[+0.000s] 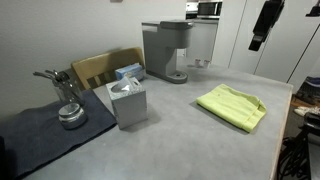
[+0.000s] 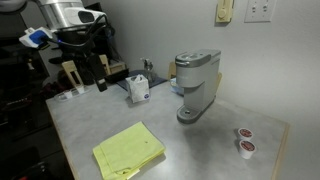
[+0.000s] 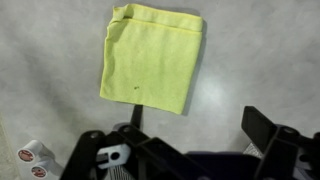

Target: Unfold the yellow towel once from right to left

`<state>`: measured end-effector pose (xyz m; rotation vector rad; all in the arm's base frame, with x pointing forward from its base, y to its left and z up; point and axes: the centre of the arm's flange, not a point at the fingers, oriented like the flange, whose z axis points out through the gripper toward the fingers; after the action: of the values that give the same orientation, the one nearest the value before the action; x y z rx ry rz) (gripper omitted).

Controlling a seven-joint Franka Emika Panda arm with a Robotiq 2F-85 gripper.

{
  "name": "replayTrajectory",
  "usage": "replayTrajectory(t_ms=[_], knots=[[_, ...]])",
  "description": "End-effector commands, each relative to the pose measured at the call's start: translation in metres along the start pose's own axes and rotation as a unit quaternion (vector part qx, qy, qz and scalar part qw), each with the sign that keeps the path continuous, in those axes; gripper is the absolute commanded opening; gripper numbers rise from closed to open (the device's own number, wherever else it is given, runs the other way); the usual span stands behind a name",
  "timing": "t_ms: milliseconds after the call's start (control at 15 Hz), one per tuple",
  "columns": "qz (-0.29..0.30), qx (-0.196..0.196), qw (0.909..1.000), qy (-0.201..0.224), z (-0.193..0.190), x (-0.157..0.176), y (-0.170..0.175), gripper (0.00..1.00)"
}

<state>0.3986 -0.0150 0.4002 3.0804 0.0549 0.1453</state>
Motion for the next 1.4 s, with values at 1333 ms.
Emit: replayTrajectory(t_ms=[1333], knots=[[-0.051,0.021,0.9982,-0.021,0.032,0.004,0.039,1.00]])
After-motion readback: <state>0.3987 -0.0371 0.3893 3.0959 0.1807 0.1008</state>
